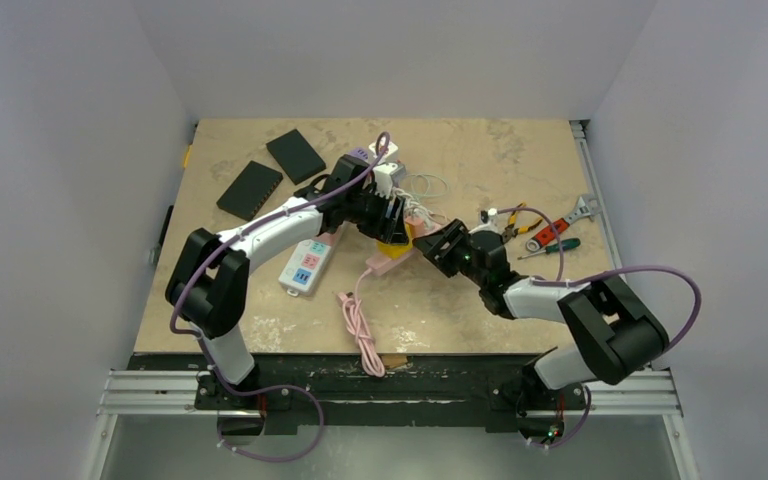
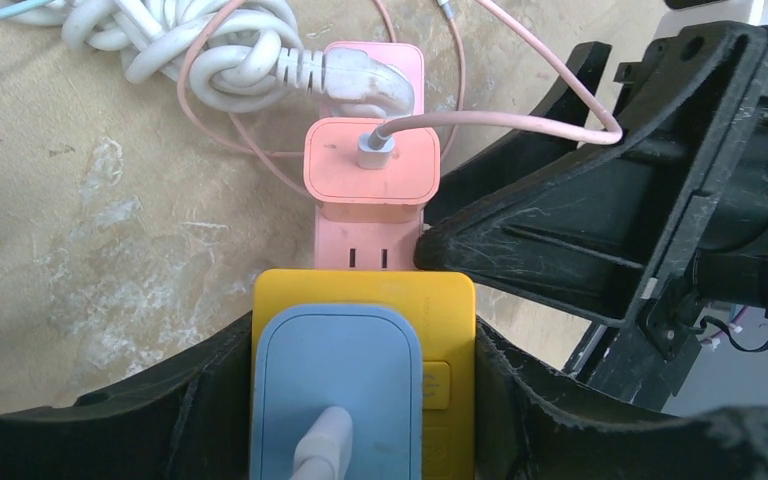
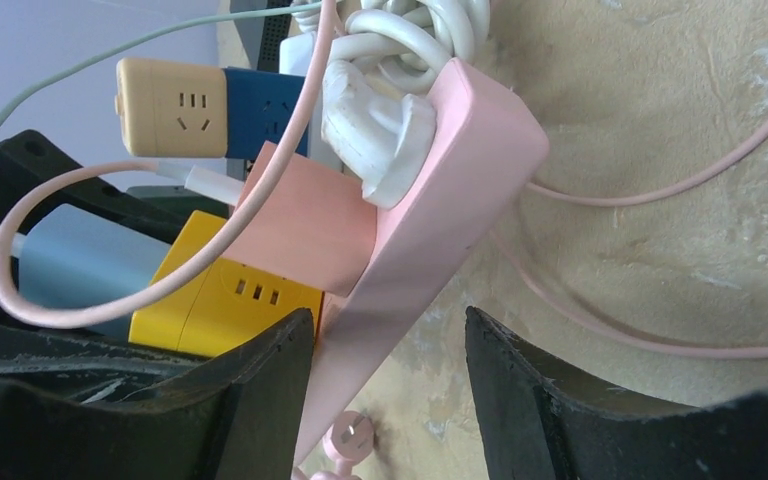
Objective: Pull the plug off the socket
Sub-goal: Remove the plug from the socket.
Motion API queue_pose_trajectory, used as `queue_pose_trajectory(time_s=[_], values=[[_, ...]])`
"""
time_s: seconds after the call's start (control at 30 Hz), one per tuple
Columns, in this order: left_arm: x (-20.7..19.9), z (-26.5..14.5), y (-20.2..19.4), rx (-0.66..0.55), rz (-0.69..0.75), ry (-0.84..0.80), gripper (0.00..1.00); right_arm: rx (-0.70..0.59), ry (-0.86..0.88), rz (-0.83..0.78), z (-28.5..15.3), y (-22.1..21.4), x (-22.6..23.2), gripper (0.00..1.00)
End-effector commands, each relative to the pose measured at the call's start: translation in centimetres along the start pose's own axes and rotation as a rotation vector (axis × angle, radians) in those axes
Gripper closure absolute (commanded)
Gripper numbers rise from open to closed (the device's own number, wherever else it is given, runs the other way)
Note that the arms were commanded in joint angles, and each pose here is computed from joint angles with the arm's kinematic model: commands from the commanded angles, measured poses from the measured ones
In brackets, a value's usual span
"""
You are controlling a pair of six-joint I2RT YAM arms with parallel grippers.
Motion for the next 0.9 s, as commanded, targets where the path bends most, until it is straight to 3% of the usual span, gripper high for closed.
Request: queue_pose_trajectory(time_s=[0.0, 0.37, 0.6, 0.73, 0.87], values=[[-4.4, -2.3, 3.1, -0.112, 0.022, -0.148, 1.00, -0.032, 0.084, 0.013, 1.3, 0.8, 2.7, 0.44], [-4.6, -1.9, 2.6, -0.101, -0.019, -0.167, 1.00, -0.047, 0.137, 0.083, 4.0, 0.8, 4.6, 0.54], [-4.5, -1.6, 2.4, -0.104, -0.019, -0.166, 1.00, -0.047, 0.135, 0.076, 4.0, 0.3, 4.8, 0.76], [-4.8, -2.2, 2.8, -0.116, -0.008, -0.164, 1.00, -0.046, 0.126, 0.059, 3.6, 0.0, 4.2, 1.00], [-4.7, -3.0, 3.5, -0.134, -0.001, -0.159, 1.00, -0.045, 0.084, 0.011, 2.8, -0.2, 3.3, 1.00]])
Point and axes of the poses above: each gripper's point midway between its finger pads, its own z axis out along the fingers, its own x axis along the line the jaws close on, y = z × x, the point moved 4 cm from there along -z, back along the fingers, and after that the axes turned 11 degrees about -z, right-handed, at the moved point
